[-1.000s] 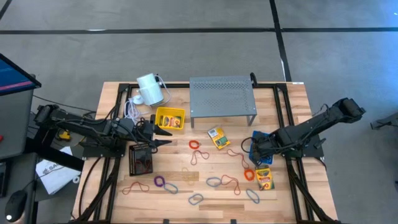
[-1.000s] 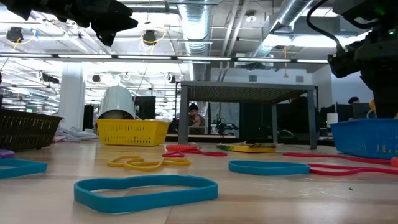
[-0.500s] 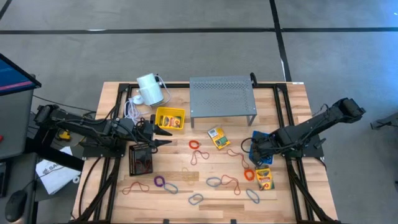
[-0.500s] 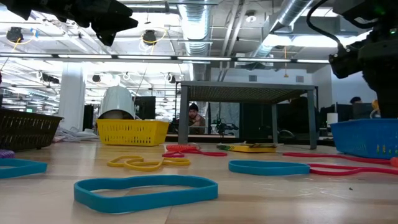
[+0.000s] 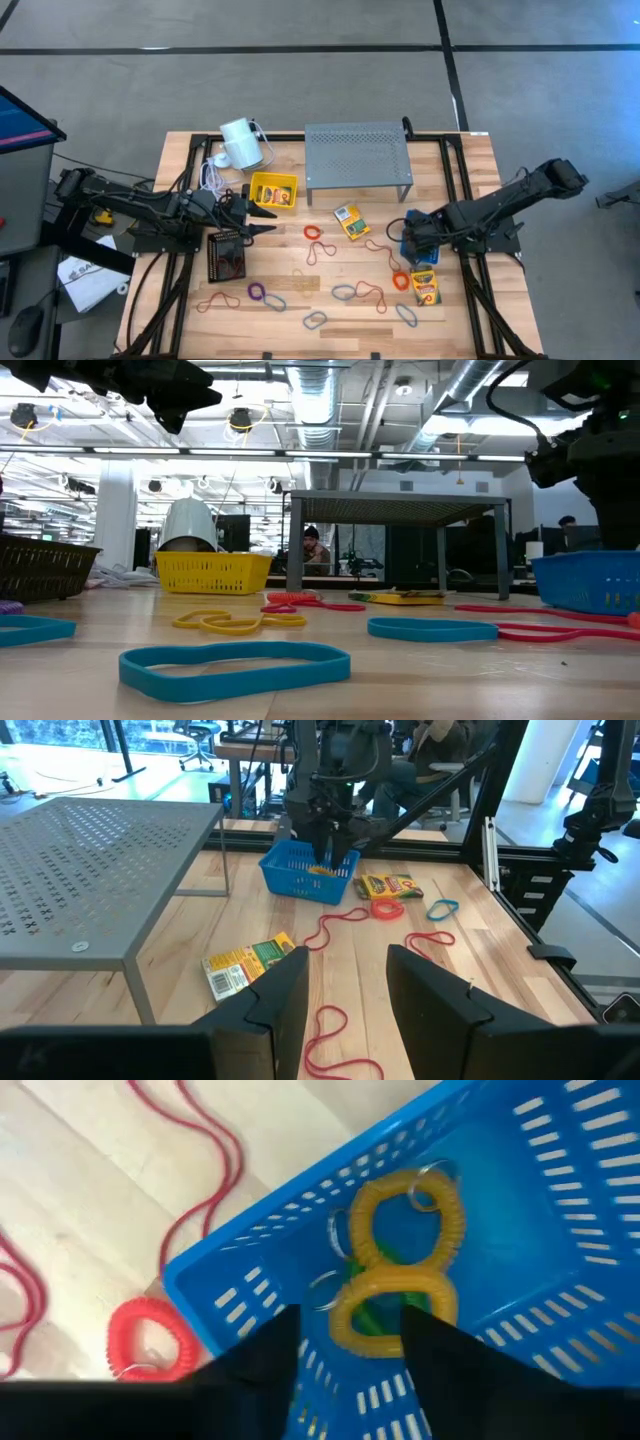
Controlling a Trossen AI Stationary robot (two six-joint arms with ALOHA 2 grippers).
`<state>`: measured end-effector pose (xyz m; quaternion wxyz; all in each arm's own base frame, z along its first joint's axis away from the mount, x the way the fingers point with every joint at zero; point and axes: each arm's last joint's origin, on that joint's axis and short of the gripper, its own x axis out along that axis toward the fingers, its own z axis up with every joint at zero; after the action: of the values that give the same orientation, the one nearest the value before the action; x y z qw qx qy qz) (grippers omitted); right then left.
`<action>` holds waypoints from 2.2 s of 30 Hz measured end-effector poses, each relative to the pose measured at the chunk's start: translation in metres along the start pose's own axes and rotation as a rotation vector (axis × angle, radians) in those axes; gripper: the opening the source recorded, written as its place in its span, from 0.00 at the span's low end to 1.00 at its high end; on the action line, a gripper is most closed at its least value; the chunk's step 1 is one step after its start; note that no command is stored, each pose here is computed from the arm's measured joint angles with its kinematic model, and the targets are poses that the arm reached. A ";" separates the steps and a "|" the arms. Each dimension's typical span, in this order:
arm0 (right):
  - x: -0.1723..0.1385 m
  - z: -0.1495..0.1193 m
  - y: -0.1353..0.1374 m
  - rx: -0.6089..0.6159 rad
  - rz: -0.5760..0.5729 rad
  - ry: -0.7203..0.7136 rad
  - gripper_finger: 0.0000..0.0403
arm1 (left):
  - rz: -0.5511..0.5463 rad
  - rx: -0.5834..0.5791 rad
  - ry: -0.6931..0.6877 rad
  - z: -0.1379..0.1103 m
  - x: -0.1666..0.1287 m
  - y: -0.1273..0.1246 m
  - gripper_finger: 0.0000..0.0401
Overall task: Pick & Place Office Desk Supplies
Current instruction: Put the crayon box into the yellow bin
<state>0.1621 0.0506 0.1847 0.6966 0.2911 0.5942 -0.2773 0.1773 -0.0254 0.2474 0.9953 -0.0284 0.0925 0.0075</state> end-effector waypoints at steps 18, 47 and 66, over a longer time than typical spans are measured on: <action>-0.042 0.004 0.016 0.000 0.084 -0.139 0.47 | 0.000 0.006 0.001 0.000 0.000 0.000 0.33; -0.023 -0.028 0.091 -0.207 0.309 -0.107 0.30 | 0.000 0.004 0.000 0.000 0.000 0.000 0.33; -0.048 -0.092 0.119 0.102 -0.013 0.001 0.33 | 0.000 0.003 0.002 0.000 0.000 0.000 0.33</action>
<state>0.1810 0.2004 0.2299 0.6787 0.3228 0.5814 -0.3116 0.1773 -0.0254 0.2472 0.9952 -0.0267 0.0936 0.0075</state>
